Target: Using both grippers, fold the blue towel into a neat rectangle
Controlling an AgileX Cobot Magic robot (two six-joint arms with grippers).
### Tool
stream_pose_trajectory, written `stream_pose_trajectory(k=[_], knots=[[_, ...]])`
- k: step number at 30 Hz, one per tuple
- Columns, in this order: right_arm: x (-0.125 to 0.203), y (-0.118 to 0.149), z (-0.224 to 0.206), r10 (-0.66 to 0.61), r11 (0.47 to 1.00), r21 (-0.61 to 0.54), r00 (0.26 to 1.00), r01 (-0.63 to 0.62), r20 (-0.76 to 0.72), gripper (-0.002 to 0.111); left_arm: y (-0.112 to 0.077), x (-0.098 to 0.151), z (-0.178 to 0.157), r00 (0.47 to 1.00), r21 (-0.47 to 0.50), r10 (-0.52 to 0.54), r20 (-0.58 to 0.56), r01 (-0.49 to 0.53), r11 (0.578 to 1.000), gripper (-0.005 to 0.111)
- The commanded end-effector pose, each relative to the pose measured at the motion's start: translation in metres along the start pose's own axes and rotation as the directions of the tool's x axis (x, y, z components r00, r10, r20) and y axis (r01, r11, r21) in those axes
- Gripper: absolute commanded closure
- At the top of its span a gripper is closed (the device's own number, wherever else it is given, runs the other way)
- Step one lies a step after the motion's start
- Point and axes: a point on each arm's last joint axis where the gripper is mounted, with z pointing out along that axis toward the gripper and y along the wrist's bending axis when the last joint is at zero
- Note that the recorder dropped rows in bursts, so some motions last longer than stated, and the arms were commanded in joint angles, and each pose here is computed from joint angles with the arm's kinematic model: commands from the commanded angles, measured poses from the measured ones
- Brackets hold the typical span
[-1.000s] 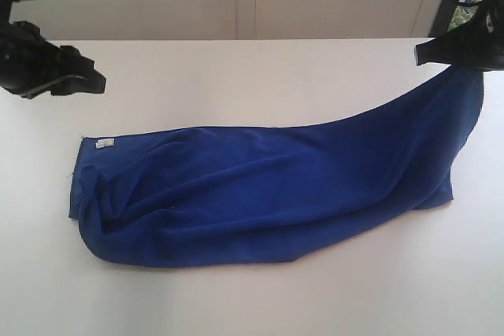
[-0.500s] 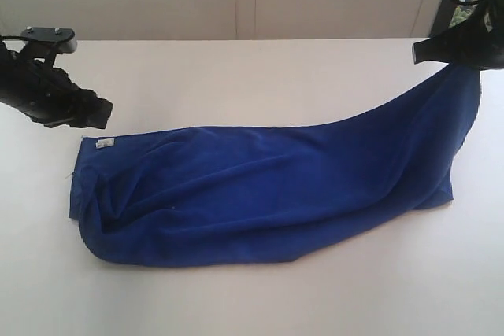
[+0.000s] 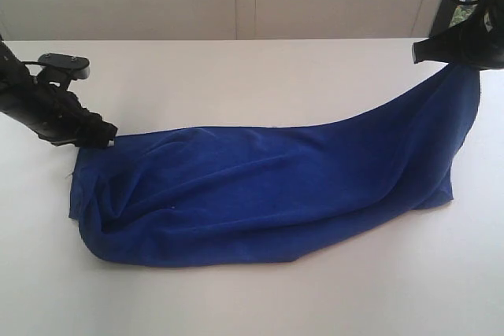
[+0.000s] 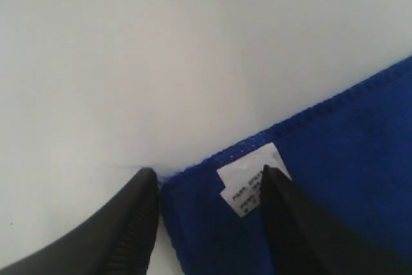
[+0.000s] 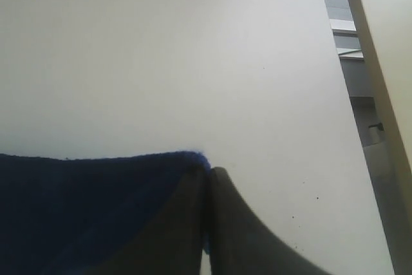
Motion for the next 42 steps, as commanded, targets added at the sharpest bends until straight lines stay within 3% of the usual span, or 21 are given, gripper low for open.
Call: stream_pose_trajectory(k=[1, 7, 13, 14, 19, 23, 30, 37, 42], knots=[[0.000, -0.001, 0.001, 0.010, 1.000, -0.001, 1.000, -0.010, 0.001, 0.108, 0.002, 0.001, 0.003, 1.000, 0.002, -0.018, -0.006, 0.018, 1.000, 0.053], [0.000, -0.001, 0.001, 0.010, 1.000, -0.001, 1.000, -0.010, 0.001, 0.108, 0.002, 0.006, 0.012, 0.999, 0.008, -0.021, -0.034, 0.021, 1.000, 0.057], [0.000, -0.001, 0.001, 0.010, 1.000, -0.001, 1.000, -0.010, 0.001, 0.108, 0.004, 0.008, 0.014, 0.999, -0.003, 0.022, -0.048, -0.022, 1.000, 0.105], [0.000, -0.001, 0.001, 0.010, 1.000, -0.001, 1.000, -0.010, 0.001, 0.108, 0.004, 0.008, 0.014, 0.999, -0.003, 0.022, -0.048, -0.022, 1.000, 0.107], [0.000, -0.001, 0.001, 0.010, 1.000, -0.001, 1.000, -0.010, 0.001, 0.108, 0.004, 0.007, 0.012, 0.999, -0.006, 0.025, -0.041, -0.025, 1.000, 0.107], [0.000, -0.001, 0.001, 0.010, 1.000, -0.001, 1.000, -0.010, 0.001, 0.108, 0.000, -0.003, -0.011, 0.999, 0.000, 0.033, -0.004, -0.033, 0.999, 0.107], [0.002, -0.001, -0.001, 0.027, 1.000, -0.004, 1.000, -0.028, -0.016, 0.108, -0.015, -0.017, -0.074, 0.997, 0.050, 0.066, 0.045, -0.069, 0.996, 0.107], [0.003, -0.018, -0.035, 0.052, 0.998, 0.038, 0.998, -0.051, -0.024, 0.108, -0.030, -0.024, -0.142, 0.984, 0.060, 0.110, 0.140, -0.120, 0.991, 0.107], [0.008, -0.029, -0.071, 0.024, 1.000, 0.001, 1.000, -0.024, -0.005, 0.108, -0.042, -0.019, -0.188, 0.974, 0.074, 0.122, 0.191, -0.138, 0.988, 0.107]])
